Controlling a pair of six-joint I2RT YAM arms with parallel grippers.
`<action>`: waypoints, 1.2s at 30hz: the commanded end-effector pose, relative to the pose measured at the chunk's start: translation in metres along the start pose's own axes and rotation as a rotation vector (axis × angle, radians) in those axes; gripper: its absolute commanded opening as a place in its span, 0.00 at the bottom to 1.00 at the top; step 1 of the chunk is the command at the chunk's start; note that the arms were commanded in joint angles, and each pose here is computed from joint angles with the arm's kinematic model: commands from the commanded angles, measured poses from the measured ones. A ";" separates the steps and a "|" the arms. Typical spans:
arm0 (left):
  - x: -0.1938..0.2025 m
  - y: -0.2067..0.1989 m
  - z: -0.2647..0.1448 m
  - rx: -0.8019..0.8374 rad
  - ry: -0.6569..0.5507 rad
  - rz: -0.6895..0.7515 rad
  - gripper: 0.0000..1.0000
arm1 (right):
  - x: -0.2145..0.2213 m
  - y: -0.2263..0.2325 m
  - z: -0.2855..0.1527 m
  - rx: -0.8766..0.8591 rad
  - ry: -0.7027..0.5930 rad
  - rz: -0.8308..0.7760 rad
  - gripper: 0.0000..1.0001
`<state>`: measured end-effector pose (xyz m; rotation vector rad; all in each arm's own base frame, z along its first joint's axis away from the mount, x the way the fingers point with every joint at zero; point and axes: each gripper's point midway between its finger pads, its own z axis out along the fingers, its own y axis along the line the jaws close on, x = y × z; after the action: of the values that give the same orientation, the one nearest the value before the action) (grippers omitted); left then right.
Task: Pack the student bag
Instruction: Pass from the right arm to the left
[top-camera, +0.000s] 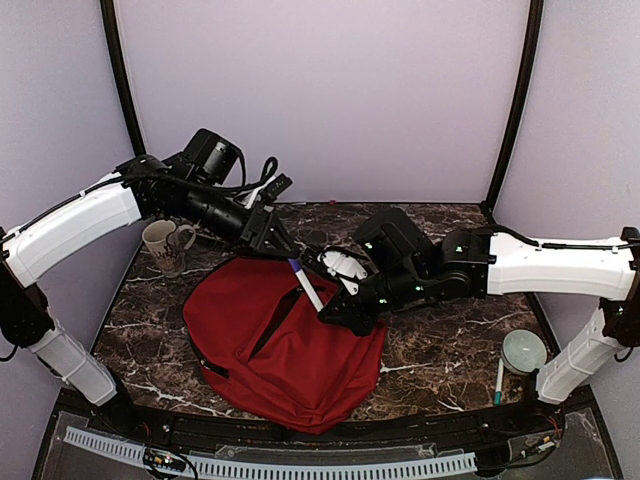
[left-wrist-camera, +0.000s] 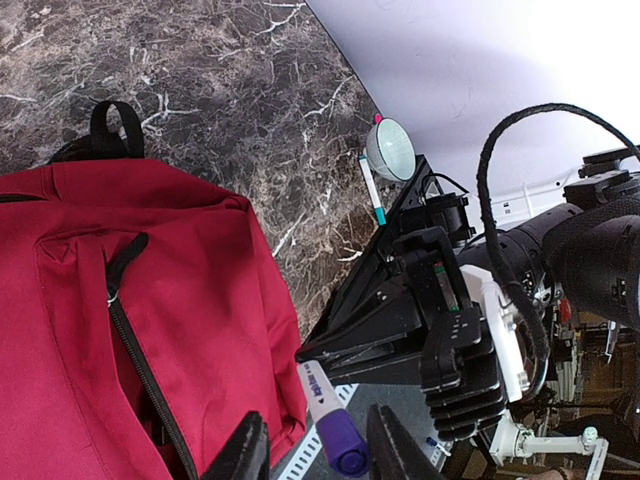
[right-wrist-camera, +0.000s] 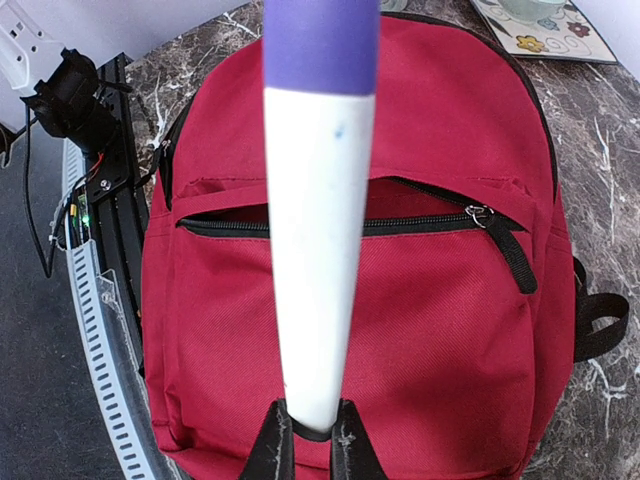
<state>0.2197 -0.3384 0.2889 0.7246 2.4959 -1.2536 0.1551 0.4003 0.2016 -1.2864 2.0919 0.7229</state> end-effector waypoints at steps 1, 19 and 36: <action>0.004 -0.005 -0.004 0.023 0.010 0.014 0.34 | -0.015 0.002 -0.006 0.002 -0.050 -0.017 0.00; 0.019 -0.017 0.004 0.166 0.050 -0.017 0.00 | -0.018 0.001 -0.002 0.012 -0.050 0.007 0.00; 0.011 0.004 -0.009 -0.010 -0.035 0.003 0.00 | -0.002 -0.025 0.002 0.126 0.019 0.169 0.91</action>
<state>0.2142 -0.3385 0.2712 0.7078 2.5192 -1.3074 0.1679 0.3968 0.1880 -1.1661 2.2257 0.6483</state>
